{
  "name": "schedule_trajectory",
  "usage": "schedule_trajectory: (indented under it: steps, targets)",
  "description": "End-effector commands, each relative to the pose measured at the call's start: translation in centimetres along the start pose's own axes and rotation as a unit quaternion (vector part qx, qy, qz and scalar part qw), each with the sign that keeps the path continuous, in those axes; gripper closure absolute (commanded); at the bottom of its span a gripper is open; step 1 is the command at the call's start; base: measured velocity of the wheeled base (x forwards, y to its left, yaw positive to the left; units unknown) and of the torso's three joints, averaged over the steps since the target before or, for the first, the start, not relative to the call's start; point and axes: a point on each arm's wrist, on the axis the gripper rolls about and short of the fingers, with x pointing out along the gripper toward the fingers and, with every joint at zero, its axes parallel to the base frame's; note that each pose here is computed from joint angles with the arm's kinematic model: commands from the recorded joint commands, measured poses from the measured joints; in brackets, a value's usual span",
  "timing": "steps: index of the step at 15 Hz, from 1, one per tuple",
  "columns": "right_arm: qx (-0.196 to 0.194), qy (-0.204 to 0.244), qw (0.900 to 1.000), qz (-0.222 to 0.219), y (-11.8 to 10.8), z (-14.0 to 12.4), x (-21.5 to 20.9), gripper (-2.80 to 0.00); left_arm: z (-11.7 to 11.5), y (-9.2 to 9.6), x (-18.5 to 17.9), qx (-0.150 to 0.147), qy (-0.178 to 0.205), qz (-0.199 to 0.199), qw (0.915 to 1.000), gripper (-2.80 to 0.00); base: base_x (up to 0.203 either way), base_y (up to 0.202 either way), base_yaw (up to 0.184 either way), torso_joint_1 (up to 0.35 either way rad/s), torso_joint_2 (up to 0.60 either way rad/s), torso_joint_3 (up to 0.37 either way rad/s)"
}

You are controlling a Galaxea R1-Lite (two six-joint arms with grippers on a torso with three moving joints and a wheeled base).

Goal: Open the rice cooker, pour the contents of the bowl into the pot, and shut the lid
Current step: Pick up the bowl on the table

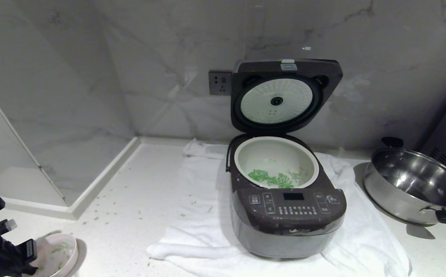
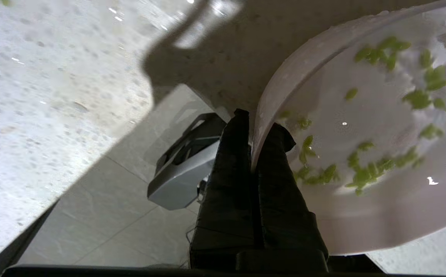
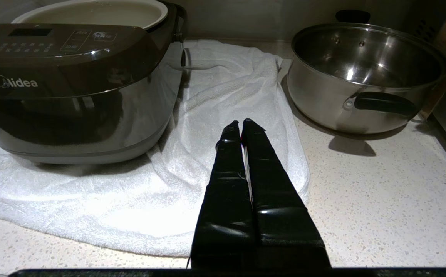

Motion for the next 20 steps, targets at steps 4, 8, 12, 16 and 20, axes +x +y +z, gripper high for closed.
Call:
schedule_trajectory:
  steps: [4,8,12,16,20]
  targets:
    - [0.000,0.000,1.000,0.001,0.0,0.0,0.0,0.00,-0.4,-2.1,-1.3,0.010,0.006,-0.031,0.9994,0.00,0.000,0.000,0.000,0.000,0.00,0.000]
    - [0.000,0.000,1.000,0.000,0.0,0.0,0.0,0.00,-0.3,-3.9,-1.7,0.018,0.000,-0.037,0.9991,0.00,0.000,0.000,0.000,0.000,0.00,0.000]
    - [0.000,0.000,1.000,0.000,0.0,0.0,0.0,0.00,-0.3,-6.2,-1.8,0.025,-0.001,-0.046,0.9986,0.00,0.000,0.000,0.000,0.000,0.00,0.000]
    - [0.000,0.000,1.000,0.001,0.0,0.0,0.0,0.00,-0.1,-7.0,-3.0,0.021,0.045,-0.091,0.9945,0.00,0.000,0.000,0.000,0.000,0.00,0.000]
    - [0.000,0.000,1.000,0.001,0.0,0.0,0.0,0.00,0.3,-7.9,-3.6,0.027,0.056,-0.112,0.9917,0.00,0.000,0.000,0.000,0.000,0.00,0.000]
